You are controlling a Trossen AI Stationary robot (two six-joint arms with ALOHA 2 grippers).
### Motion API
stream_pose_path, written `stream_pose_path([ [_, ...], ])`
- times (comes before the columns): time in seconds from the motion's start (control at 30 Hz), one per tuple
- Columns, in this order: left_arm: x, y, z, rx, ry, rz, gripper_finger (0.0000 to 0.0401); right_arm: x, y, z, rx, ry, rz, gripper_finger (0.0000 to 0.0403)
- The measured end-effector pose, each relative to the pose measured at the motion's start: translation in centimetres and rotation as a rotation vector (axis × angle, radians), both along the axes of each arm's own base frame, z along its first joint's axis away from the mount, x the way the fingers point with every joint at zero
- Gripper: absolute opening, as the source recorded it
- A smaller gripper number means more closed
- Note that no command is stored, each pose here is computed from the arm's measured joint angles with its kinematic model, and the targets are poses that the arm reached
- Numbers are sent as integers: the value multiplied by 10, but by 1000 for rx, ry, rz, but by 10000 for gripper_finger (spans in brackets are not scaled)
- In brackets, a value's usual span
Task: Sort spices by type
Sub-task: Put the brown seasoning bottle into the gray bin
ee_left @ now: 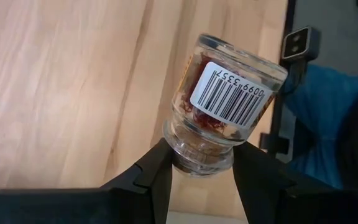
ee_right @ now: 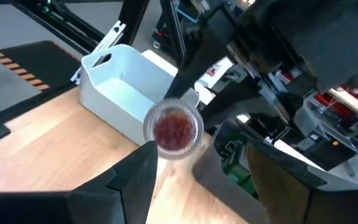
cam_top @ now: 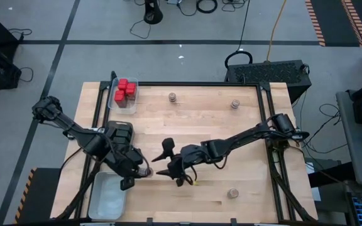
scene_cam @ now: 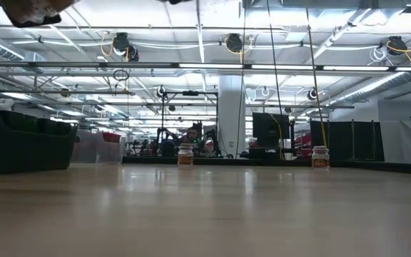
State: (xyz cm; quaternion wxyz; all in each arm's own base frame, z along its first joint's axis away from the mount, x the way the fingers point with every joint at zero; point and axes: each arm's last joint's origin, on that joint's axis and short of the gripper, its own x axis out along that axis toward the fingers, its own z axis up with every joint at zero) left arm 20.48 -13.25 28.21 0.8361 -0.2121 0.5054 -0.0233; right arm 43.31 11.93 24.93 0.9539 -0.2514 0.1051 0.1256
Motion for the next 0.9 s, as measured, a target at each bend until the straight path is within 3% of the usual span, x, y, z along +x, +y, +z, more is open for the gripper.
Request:
stream_pose_path([
  [0.53,14,22,1,67,-52,-11,149,2,4,-7,7,11,2,231],
  [0.9,23,27,5,28,-104,-24,149,1,3,-6,-14,7,5,231],
])
